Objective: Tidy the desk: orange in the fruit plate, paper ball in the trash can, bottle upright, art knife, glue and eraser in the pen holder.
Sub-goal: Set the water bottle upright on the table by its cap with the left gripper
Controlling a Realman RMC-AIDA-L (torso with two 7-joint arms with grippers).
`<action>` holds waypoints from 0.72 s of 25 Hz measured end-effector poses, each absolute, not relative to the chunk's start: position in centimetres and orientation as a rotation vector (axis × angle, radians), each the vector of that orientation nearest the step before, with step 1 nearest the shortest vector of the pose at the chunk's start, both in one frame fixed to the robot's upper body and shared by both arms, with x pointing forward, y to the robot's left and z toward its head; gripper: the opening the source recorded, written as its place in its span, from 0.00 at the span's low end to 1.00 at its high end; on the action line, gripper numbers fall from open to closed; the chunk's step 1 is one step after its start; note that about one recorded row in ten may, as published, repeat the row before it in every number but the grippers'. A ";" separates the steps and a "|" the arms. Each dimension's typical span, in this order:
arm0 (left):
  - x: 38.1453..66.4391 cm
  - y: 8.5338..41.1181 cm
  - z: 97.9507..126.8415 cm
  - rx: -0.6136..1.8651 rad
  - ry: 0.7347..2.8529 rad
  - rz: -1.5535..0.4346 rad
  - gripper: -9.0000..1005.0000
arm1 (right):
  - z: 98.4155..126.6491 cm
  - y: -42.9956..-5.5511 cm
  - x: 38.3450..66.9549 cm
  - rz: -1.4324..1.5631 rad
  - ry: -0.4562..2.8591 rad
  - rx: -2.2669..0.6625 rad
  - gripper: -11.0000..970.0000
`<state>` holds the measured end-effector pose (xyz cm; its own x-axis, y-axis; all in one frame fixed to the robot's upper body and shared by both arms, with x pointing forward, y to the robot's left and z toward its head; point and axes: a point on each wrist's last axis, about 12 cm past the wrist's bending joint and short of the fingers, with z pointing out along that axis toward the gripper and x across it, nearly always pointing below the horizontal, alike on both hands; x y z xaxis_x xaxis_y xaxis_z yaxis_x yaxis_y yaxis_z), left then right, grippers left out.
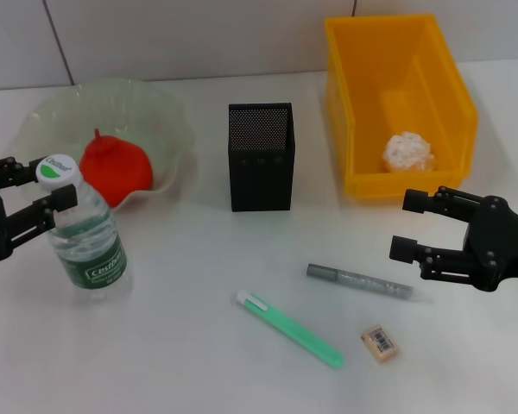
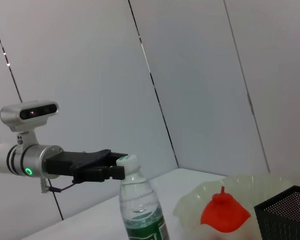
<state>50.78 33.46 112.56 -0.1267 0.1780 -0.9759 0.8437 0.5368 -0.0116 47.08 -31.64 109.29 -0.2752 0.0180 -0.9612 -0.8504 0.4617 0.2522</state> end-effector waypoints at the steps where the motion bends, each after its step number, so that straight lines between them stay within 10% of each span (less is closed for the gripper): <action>1: 50.9 33.4 112.5 0.884 1.625 -0.718 0.46 | 109.3 -31.6 47.1 1.005 1.631 -0.735 0.84; 18: 51.9 33.0 111.4 0.876 1.617 -0.664 0.50 | 109.1 -31.6 47.0 1.014 1.634 -0.727 0.84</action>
